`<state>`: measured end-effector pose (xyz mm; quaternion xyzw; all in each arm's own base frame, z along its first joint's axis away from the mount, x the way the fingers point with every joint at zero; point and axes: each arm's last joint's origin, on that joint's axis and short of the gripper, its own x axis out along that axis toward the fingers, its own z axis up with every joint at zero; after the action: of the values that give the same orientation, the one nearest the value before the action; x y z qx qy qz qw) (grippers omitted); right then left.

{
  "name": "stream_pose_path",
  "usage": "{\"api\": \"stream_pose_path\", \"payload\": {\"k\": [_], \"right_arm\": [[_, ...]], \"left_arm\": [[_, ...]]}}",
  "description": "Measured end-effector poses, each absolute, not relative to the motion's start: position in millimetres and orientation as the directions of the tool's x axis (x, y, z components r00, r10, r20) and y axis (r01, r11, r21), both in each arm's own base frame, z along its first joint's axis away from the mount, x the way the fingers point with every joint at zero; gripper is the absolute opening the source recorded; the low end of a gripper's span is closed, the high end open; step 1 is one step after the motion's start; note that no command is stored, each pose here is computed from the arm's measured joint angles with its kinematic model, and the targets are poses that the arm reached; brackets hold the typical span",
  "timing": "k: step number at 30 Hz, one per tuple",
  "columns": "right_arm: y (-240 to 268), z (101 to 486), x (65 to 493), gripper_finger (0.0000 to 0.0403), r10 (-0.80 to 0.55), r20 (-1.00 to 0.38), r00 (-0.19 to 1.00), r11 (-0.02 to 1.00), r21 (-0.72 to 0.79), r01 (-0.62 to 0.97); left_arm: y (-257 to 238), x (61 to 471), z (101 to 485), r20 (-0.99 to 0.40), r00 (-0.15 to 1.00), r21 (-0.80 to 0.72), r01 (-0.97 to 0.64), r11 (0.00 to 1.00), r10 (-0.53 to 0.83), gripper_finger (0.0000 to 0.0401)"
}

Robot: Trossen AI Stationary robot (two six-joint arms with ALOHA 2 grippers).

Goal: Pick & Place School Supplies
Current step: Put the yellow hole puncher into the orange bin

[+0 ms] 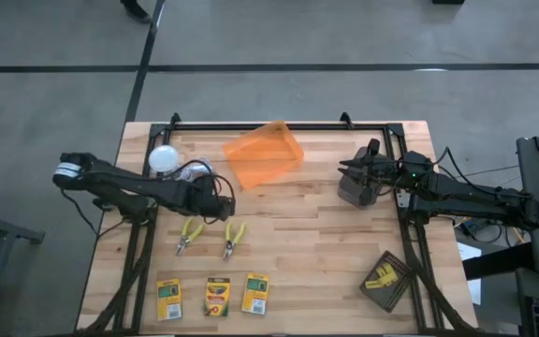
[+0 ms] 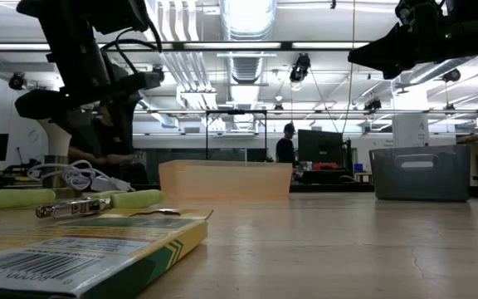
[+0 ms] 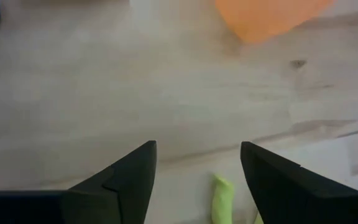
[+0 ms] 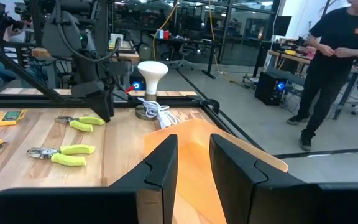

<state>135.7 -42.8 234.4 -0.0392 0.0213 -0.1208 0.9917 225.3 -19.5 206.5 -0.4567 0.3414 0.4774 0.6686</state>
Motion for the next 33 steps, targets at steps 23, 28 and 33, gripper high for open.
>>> {"api": "stream_pose_path", "payload": {"k": [23,28,33], "right_arm": [[-43,234,136,0.0089,-0.242,-0.033,0.970,0.968,-0.083,0.238],[-43,234,136,0.0086,-0.242,-0.033,0.970,0.968,-0.083,0.238],[-43,234,136,0.0077,-0.241,-0.033,0.970,0.968,-0.083,0.238]], "left_arm": [[-23,230,198,-0.927,0.282,-0.314,-0.944,-0.099,0.245,0.0239],[-24,233,193,-0.933,0.274,-0.300,-0.950,-0.084,0.234,0.0239],[-24,239,188,-0.932,0.281,-0.295,-0.955,-0.026,0.228,0.0239]]}}
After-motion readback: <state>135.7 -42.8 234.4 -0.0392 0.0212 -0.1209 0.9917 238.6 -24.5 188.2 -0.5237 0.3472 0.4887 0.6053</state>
